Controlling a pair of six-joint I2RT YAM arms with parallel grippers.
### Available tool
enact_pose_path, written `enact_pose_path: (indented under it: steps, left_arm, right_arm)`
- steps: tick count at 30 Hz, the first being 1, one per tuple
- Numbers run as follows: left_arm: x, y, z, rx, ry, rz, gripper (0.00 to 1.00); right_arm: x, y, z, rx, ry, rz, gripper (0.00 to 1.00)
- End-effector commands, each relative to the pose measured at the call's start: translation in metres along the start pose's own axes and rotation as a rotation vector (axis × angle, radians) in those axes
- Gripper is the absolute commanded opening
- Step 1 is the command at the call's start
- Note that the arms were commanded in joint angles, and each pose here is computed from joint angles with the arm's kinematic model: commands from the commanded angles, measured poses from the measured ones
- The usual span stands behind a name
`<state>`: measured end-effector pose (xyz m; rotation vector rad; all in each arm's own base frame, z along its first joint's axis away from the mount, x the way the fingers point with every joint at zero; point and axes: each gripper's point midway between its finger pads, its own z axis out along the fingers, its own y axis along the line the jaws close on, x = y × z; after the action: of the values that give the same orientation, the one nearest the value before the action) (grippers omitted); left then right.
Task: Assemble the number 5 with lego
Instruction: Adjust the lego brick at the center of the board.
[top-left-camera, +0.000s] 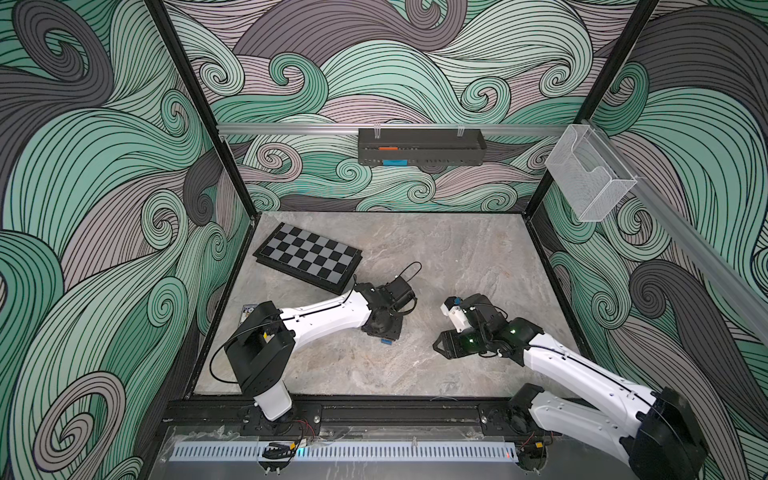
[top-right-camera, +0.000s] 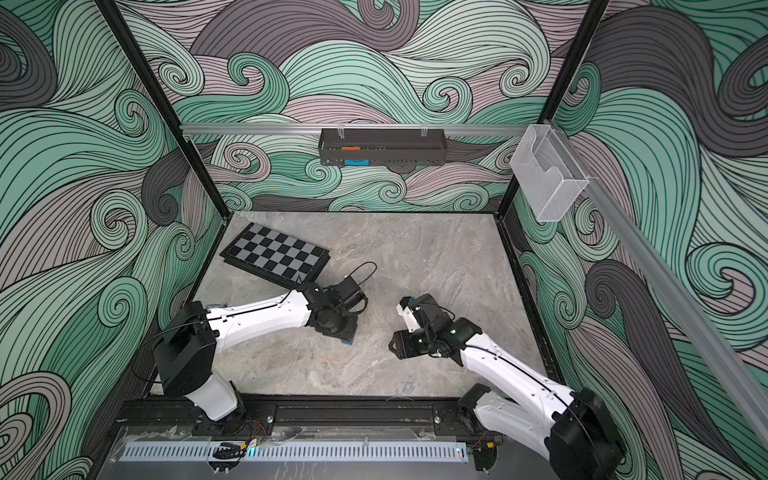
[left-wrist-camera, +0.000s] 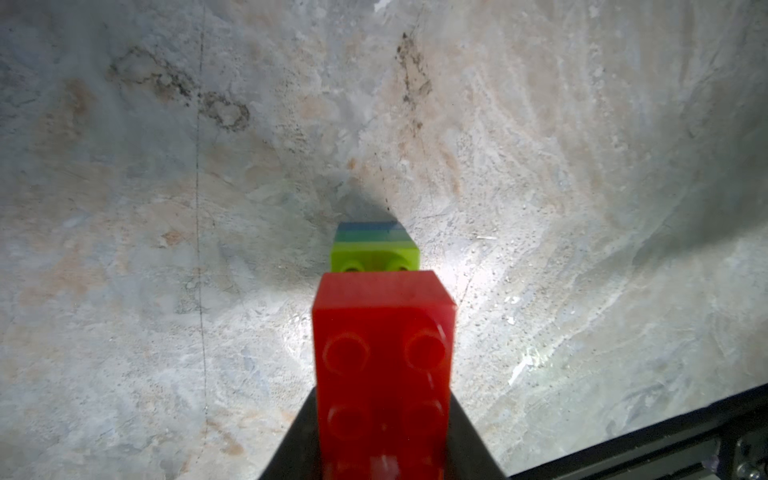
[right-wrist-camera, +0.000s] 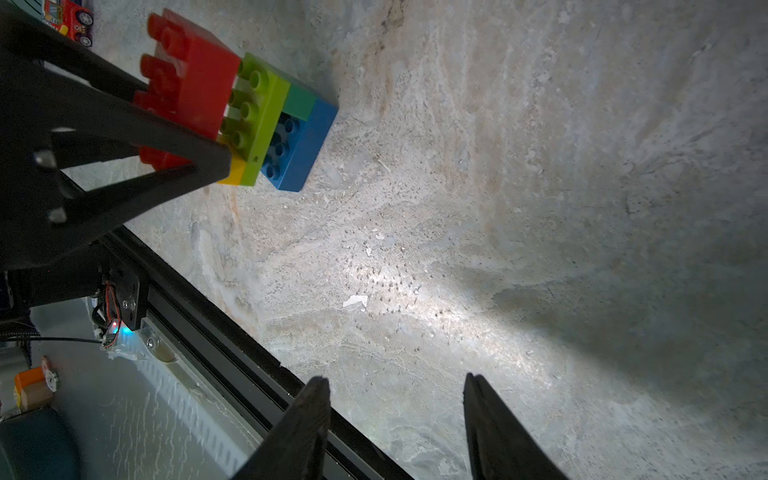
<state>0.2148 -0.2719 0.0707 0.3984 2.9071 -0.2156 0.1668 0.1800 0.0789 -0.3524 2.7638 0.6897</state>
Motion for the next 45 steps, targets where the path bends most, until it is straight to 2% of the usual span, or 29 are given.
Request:
enact_pose_path:
  steps: [1,5,8,18,26,34,45]
  left_arm:
    - [-0.01,-0.01,-0.011,0.022,-0.033,0.028,0.31]
    - [-0.016,-0.013,-0.023,0.033,-0.052,0.034,0.28]
    - [-0.019,-0.022,-0.029,0.091,-0.057,0.047,0.28]
    - [-0.036,-0.047,-0.036,0.414,-0.033,-0.015,0.27]
    - [-0.048,-0.043,-0.021,0.584,0.001,-0.089,0.28]
    - [-0.054,-0.037,-0.004,0.658,0.018,-0.117,0.27]
    - [-0.055,-0.029,0.017,0.692,0.034,-0.146,0.29]
  right_arm:
    - [0.003,-0.001,-0.001,-0.01,0.007,-0.005,0.55]
    - [0.0,-0.001,-0.003,-0.014,-0.002,0.003,0.55]
    - [-0.001,-0.001,-0.004,-0.022,-0.009,0.013,0.55]
    - [-0.002,-0.003,-0.008,-0.04,-0.026,0.059,0.55]
    - [0.0,-0.007,-0.007,-0.043,-0.027,0.091,0.55]
    - [-0.002,-0.008,-0.006,-0.039,-0.018,0.097,0.55]
    - [-0.007,-0.009,-0.005,-0.035,-0.011,0.096,0.55]
